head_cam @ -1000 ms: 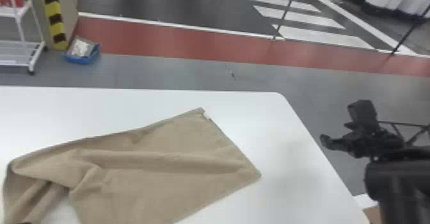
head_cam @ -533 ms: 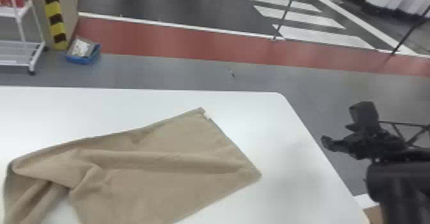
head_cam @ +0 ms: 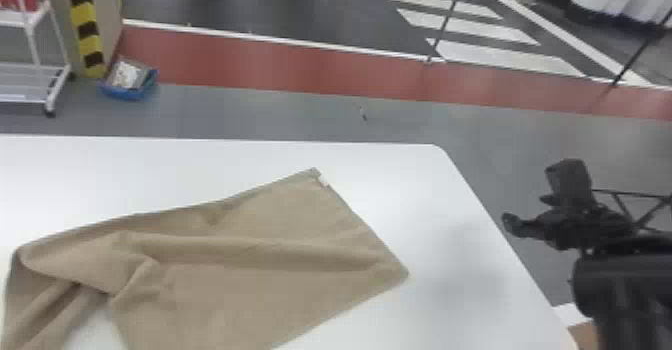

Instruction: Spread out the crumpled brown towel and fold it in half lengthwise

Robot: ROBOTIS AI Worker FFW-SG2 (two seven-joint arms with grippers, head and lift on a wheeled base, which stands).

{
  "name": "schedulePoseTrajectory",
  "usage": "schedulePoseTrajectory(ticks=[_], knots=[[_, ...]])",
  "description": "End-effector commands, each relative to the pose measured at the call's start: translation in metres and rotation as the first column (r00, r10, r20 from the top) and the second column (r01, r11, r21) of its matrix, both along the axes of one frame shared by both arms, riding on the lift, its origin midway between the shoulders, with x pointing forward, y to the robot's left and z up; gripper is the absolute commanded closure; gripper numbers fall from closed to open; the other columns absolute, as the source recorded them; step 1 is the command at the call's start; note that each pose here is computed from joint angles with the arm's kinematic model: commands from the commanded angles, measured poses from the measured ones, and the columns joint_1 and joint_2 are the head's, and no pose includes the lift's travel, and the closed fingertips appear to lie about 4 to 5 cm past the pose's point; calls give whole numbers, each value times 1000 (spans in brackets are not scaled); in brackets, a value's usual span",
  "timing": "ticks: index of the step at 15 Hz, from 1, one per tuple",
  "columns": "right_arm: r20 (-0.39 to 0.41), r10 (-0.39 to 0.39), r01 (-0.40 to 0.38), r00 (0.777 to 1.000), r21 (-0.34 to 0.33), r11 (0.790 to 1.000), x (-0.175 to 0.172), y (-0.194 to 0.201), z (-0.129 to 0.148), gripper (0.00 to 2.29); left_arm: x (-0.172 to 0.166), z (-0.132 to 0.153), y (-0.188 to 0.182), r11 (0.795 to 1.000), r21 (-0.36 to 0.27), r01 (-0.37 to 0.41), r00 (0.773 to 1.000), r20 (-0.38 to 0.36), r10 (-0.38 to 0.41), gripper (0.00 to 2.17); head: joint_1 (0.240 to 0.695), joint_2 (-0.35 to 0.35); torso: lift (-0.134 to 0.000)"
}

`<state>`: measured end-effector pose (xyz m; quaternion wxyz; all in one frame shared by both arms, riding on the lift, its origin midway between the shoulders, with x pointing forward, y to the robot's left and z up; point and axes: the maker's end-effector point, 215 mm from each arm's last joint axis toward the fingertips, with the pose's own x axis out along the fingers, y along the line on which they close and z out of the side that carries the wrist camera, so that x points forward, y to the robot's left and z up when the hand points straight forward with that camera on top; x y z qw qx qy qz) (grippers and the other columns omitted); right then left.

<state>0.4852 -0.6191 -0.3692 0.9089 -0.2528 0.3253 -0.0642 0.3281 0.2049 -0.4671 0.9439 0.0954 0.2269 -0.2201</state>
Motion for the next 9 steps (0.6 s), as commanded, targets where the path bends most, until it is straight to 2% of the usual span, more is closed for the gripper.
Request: schedulePoseTrajectory(ticks=[1, 6, 8, 9], knots=[[-2, 0, 0, 1000, 2, 1000, -1, 1, -2, 238, 3, 1, 8, 1000, -20, -19, 1000, -14, 18, 454, 695, -350, -124], [-5, 0, 0, 1000, 5, 1000, -1, 3, -4, 238, 5, 2, 17, 999, -27, -41, 999, -31, 40, 458, 695, -350, -124], [-8, 2, -1, 1000, 5, 1000, -1, 4, -5, 238, 3, -6, 18, 999, -34, -40, 997, -69, 38, 458, 695, -350, -124], [-8, 1, -1, 1000, 3, 1000, -1, 3, -5, 238, 4, -6, 18, 999, -35, -42, 997, -73, 39, 572, 695, -350, -124]])
